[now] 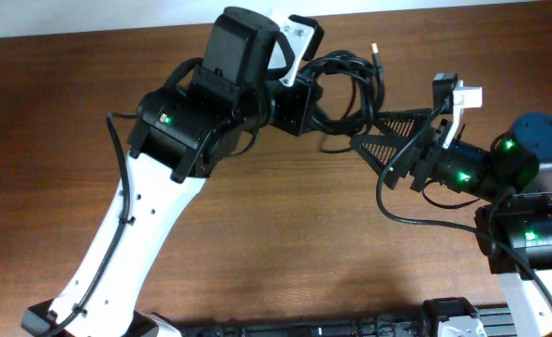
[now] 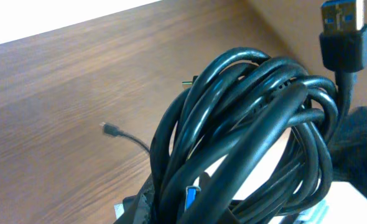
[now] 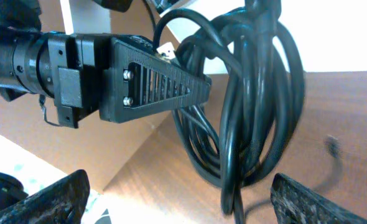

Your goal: Untangle cables

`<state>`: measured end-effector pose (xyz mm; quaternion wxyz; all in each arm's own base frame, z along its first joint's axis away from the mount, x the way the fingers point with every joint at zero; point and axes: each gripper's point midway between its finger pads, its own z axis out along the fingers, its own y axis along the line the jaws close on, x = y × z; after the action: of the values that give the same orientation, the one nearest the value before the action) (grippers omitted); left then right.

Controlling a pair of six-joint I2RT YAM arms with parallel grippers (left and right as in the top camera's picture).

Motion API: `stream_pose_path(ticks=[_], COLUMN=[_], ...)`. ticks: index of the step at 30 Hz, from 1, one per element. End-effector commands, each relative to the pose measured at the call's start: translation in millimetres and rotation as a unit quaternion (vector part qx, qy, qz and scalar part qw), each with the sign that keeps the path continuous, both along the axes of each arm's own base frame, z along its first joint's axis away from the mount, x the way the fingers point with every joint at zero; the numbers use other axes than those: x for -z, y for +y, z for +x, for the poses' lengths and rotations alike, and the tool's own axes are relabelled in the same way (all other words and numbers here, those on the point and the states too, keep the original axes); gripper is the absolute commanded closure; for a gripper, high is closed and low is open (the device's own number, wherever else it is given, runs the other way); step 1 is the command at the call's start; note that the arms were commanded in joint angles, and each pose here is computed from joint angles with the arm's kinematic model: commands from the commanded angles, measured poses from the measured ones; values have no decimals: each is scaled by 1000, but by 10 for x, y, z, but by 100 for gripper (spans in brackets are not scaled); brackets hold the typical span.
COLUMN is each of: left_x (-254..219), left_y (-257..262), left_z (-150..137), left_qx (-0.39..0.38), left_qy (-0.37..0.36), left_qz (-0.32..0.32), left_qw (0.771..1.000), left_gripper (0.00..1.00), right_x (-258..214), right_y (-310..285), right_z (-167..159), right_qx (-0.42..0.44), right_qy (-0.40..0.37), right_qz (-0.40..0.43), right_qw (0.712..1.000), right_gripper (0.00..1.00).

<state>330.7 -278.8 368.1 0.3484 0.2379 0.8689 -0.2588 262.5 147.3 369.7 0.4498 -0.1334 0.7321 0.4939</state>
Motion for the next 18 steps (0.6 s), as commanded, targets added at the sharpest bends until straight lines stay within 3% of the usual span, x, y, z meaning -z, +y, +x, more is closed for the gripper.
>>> stream_pose_path(ticks=[1,5,9,18], left_x=[-28,75,114,127], left_y=[159,215,245,265], left_z=[32,-41,-62,-60], left_qx=[17,80,99,96], left_qy=[-64,-93,-102,-101], left_qz=[69,131,154,159], left_qw=[995,984,978,977], left_gripper=[100,100,100,100], right_x=[17,262,398,454], right_y=[-31,-174,-297,-340], right_z=[-10,106,186,203], right_qx=[10,69,115,129], right_qy=[-15,25,51,62], right_qz=[-23,-56,-75,-82], right_qw=[1000,996,989,986], right_gripper=[7,9,22,23])
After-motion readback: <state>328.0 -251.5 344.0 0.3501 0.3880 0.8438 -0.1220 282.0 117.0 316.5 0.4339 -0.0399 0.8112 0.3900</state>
